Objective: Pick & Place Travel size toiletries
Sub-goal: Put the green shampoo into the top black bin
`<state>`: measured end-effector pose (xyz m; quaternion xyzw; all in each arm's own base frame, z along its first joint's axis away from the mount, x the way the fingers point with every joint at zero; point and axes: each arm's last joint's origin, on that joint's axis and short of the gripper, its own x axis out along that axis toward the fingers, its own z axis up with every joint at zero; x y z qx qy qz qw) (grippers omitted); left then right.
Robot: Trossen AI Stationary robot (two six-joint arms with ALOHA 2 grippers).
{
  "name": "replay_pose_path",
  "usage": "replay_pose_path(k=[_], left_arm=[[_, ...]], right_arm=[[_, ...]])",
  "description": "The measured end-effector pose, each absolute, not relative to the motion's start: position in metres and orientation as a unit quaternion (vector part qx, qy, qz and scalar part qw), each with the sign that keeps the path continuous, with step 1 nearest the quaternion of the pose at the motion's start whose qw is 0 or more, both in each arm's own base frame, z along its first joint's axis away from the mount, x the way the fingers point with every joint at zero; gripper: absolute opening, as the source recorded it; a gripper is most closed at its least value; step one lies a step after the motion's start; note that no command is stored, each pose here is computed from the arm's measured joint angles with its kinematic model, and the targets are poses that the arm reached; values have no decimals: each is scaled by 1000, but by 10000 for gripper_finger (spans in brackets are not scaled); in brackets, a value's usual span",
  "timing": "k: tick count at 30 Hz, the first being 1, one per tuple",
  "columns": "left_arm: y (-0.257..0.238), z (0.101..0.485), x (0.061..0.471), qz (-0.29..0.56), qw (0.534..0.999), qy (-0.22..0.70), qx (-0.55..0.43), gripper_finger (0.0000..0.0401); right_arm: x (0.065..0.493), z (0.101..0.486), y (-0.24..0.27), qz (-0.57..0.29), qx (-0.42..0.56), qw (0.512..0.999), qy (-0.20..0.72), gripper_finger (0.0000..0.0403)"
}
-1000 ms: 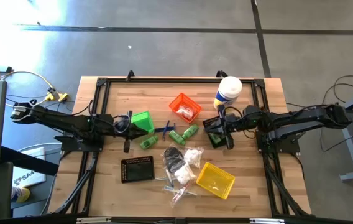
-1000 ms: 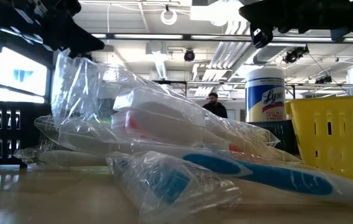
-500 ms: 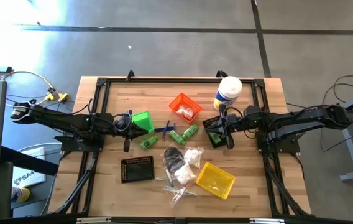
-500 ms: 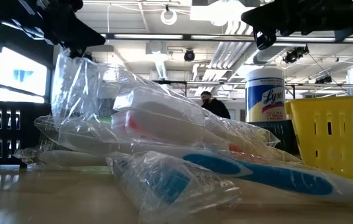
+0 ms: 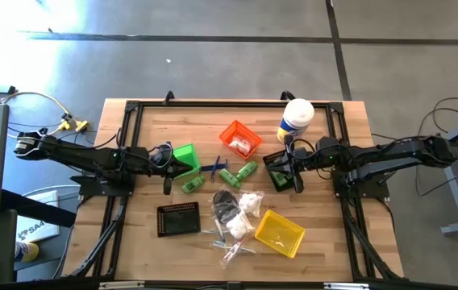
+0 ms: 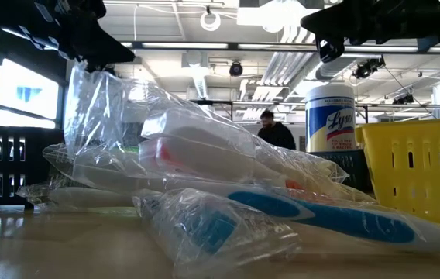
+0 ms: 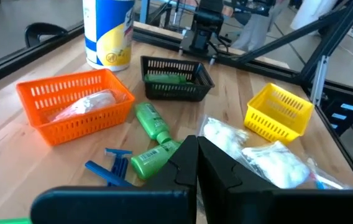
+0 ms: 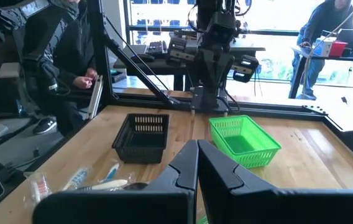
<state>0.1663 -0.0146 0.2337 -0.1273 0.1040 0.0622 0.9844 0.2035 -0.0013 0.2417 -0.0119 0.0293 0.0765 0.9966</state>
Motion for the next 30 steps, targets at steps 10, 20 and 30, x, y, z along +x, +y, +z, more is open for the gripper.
replay_pose_path(k=[10, 20, 30], left_arm=[[-17, 235, 185, 80, 966, 231, -91, 0], [-20, 254, 206, 75, 942, 319, -70, 0], [-23, 260, 208, 33, 937, 335, -90, 0]], right_arm=[[204, 242, -1, 76, 1, 997, 30, 2], [204, 242, -1, 74, 3, 997, 30, 2], [204, 242, -1, 74, 3, 997, 32, 2]])
